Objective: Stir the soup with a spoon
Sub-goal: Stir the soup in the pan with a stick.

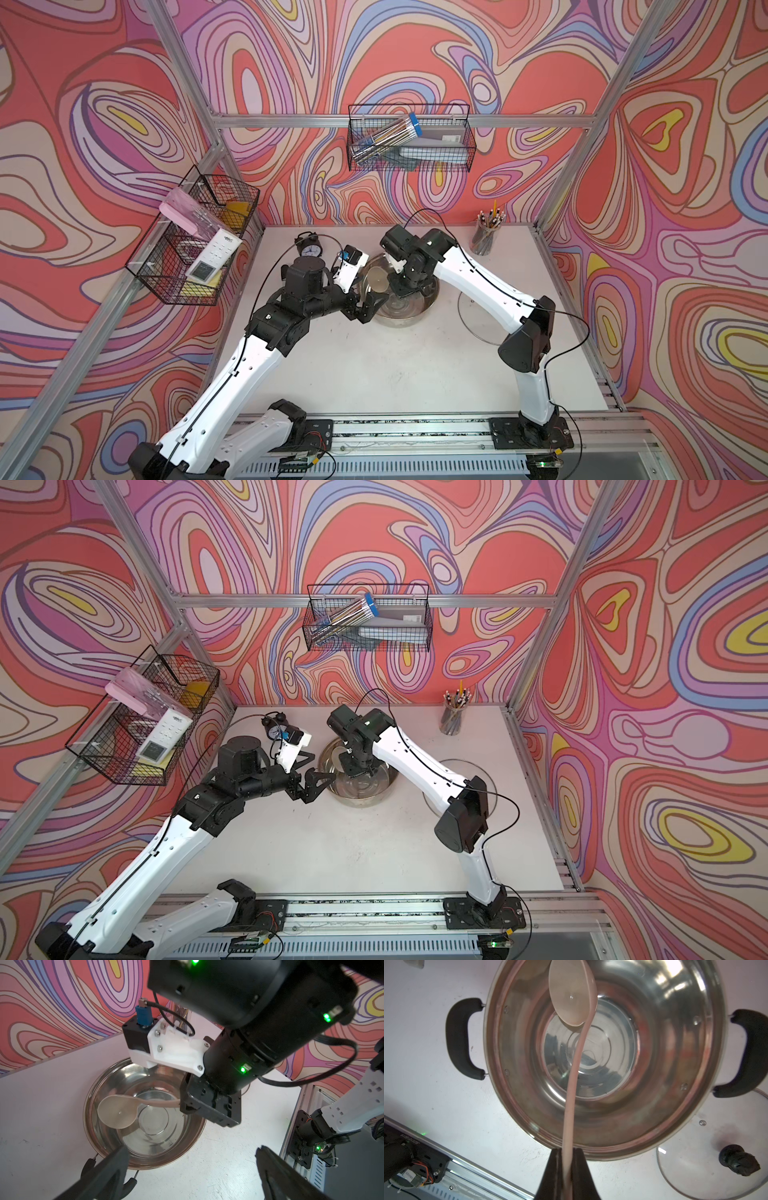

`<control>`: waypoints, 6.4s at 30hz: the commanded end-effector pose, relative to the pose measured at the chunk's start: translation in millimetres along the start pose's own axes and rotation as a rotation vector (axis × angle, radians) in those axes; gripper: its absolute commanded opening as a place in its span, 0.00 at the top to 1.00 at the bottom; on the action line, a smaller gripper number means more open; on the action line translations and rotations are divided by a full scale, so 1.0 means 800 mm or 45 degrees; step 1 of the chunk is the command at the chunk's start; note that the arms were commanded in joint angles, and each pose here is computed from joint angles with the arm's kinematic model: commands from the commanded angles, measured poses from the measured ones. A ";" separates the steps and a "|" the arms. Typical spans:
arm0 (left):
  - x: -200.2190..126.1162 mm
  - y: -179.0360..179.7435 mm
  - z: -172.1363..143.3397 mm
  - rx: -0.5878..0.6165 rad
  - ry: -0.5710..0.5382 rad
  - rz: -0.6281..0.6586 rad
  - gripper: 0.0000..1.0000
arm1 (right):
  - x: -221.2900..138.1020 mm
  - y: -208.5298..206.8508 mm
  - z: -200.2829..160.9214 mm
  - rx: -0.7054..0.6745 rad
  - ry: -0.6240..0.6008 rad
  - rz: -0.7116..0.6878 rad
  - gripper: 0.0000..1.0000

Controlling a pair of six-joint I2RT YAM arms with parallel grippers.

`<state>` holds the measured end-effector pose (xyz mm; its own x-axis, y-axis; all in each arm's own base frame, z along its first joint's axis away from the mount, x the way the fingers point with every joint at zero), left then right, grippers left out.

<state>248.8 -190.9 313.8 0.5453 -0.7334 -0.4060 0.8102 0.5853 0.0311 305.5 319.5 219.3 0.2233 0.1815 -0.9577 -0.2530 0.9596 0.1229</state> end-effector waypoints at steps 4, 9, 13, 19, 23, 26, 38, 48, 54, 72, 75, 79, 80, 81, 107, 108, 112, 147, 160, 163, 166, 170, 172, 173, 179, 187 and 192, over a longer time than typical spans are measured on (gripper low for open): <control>-0.006 -0.010 -0.001 0.003 -0.025 -0.028 0.01 | -0.024 0.002 -0.040 -0.002 0.017 0.019 1.00; -0.008 -0.012 -0.002 0.003 -0.027 -0.036 0.01 | -0.033 -0.024 -0.064 0.062 0.013 -0.039 1.00; -0.007 -0.014 -0.003 0.001 -0.028 -0.047 0.01 | -0.034 -0.054 -0.080 0.104 0.014 -0.167 1.00; -0.006 -0.014 -0.002 -0.001 -0.033 -0.054 0.01 | -0.041 -0.093 -0.072 0.211 -0.040 -0.268 1.00; -0.006 -0.013 0.000 -0.007 -0.038 -0.051 0.01 | -0.046 -0.103 -0.047 0.249 -0.099 -0.277 1.00; -0.006 -0.013 0.000 -0.006 -0.040 -0.049 0.01 | -0.040 -0.101 -0.026 0.243 -0.121 -0.284 1.00; -0.009 -0.015 -0.002 -0.001 -0.030 -0.052 0.01 | -0.015 -0.036 0.024 0.158 -0.105 -0.093 1.00; -0.011 -0.017 -0.007 -0.002 -0.023 -0.053 0.01 | -0.010 0.015 -0.023 0.032 -0.023 -0.020 1.00; -0.009 -0.017 -0.007 0.000 -0.022 -0.056 0.01 | -0.022 0.006 -0.056 0.076 -0.005 -0.011 1.00; -0.008 -0.016 -0.009 0.018 -0.014 -0.053 0.01 | -0.035 -0.084 -0.060 0.236 -0.054 -0.221 1.00; -0.008 -0.016 -0.008 0.024 -0.013 -0.052 0.01 | -0.028 -0.092 -0.044 0.247 -0.051 -0.239 1.00; -0.008 -0.015 -0.009 0.027 -0.009 -0.047 0.01 | -0.020 -0.094 -0.025 0.244 -0.058 -0.240 1.00; -0.008 -0.015 -0.008 0.029 -0.010 -0.047 0.01 | -0.019 -0.092 -0.020 0.239 -0.061 -0.238 1.00; -0.008 -0.015 -0.010 0.027 -0.006 -0.046 0.01 | -0.017 -0.090 -0.014 0.234 -0.065 -0.234 1.00; -0.011 -0.015 -0.011 -0.010 -0.016 -0.029 0.01 | -0.023 0.004 -0.044 0.096 0.000 0.053 1.00; -0.011 -0.015 -0.011 -0.012 -0.020 -0.030 0.01 | -0.023 0.000 -0.049 0.102 0.005 0.044 1.00; -0.010 -0.014 -0.011 -0.032 -0.025 -0.025 0.01 | -0.025 -0.024 -0.068 0.139 0.005 -0.030 1.00; -0.003 -0.010 -0.003 -0.009 -0.036 -0.033 0.01 | -0.008 -0.010 0.005 0.092 -0.015 0.062 1.00; -0.006 -0.011 -0.001 0.033 -0.079 -0.025 0.01 | -0.031 -0.034 -0.058 0.127 0.017 0.022 1.00; -0.007 -0.010 0.001 0.044 -0.094 -0.012 0.01 | -0.038 -0.052 -0.069 0.143 0.006 -0.034 1.00; -0.008 -0.010 0.003 0.054 -0.102 -0.006 0.01 | -0.040 -0.071 -0.073 0.163 -0.016 -0.122 1.00; -0.008 -0.009 0.003 0.060 -0.101 -0.003 0.01 | -0.040 -0.091 -0.064 0.215 -0.047 -0.182 1.00; -0.008 -0.009 0.003 0.059 -0.099 -0.004 0.01 | -0.040 -0.097 -0.055 0.239 -0.063 -0.182 1.00; -0.008 -0.009 0.002 0.055 -0.098 -0.005 0.01 | -0.040 -0.099 -0.048 0.246 -0.072 -0.178 1.00; -0.007 -0.008 0.000 0.046 -0.092 0.003 0.01 | -0.026 -0.086 -0.012 0.210 -0.090 -0.161 1.00; -0.007 -0.007 -0.001 0.044 -0.089 0.007 0.01 | -0.016 -0.041 0.022 0.165 -0.079 0.003 1.00; -0.007 -0.008 -0.001 0.041 -0.088 0.004 0.01 | -0.016 -0.009 0.013 0.081 -0.048 0.072 1.00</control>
<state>242.2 -189.2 313.4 0.5567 -0.7487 -0.3599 0.8116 0.5826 0.0435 324.7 293.0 227.0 0.2663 0.1849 -0.9460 -0.1365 0.9788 0.1528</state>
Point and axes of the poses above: each gripper's point midway between its finger pads, its own x axis out along the fingers, its own y axis along the line the jaws close on, z = x × y, the point moved 2 cm from there along -x, back along the fingers, and after that the axes turned 15 degrees about x, right-handed, at the moved point
